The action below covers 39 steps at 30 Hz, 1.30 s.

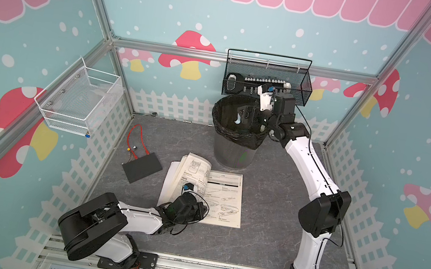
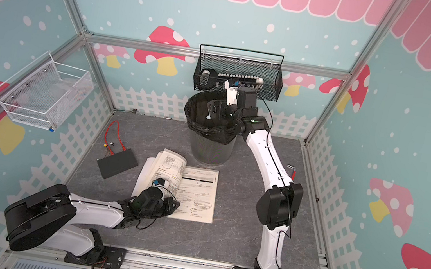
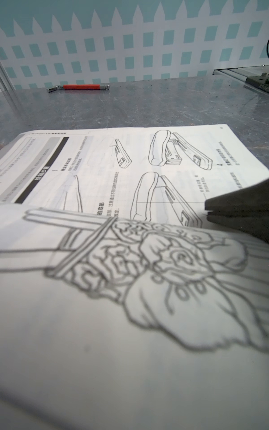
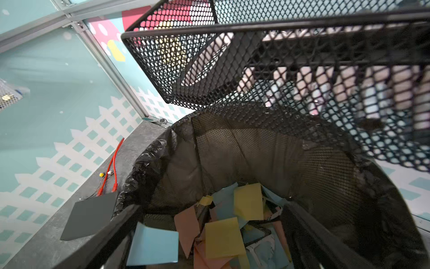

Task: Peel off the used sticky note
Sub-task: Place the note in the trash bin.

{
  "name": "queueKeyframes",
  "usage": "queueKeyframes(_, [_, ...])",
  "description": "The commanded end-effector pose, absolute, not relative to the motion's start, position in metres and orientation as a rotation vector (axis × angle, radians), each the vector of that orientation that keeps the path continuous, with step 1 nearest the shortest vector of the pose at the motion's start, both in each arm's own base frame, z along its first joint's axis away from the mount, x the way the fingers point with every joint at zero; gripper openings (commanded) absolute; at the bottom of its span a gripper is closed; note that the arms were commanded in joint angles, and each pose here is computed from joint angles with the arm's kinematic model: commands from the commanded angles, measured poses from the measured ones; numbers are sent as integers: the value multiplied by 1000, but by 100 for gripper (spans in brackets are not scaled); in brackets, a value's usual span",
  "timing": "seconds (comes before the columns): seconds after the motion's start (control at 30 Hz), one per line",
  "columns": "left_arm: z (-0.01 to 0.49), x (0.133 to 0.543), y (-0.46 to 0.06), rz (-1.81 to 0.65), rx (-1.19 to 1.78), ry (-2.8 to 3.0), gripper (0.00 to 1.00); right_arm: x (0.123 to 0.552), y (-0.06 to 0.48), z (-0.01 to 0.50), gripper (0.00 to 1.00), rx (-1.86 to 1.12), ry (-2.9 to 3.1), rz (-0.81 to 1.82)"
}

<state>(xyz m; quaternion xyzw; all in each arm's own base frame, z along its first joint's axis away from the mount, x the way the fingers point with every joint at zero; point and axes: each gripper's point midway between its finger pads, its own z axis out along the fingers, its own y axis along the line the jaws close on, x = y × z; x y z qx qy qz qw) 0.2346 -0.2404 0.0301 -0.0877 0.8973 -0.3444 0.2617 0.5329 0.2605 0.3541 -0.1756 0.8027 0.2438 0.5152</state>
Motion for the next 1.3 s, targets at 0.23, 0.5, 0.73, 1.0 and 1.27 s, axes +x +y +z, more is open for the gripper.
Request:
queueKeyframes(0.23, [7, 225, -219, -794, -257, 2504, 0, 532, 301, 318, 99, -514, 1993, 688])
queueKeyframes(0.5, [7, 225, -218, -790, -257, 2504, 0, 514, 343, 325, 99, -614, 1966, 730])
queueKeyframes(0.73, [7, 226, -219, -788, -255, 2506, 0, 496, 356, 327, 99, -682, 1962, 731])
queueKeyframes(1.0, [7, 226, -220, -792, -250, 2509, 0, 485, 364, 319, 99, -735, 1982, 723])
queueKeyframes(1.27, [7, 226, -221, -794, -252, 2508, 0, 496, 350, 330, 99, -687, 1966, 586])
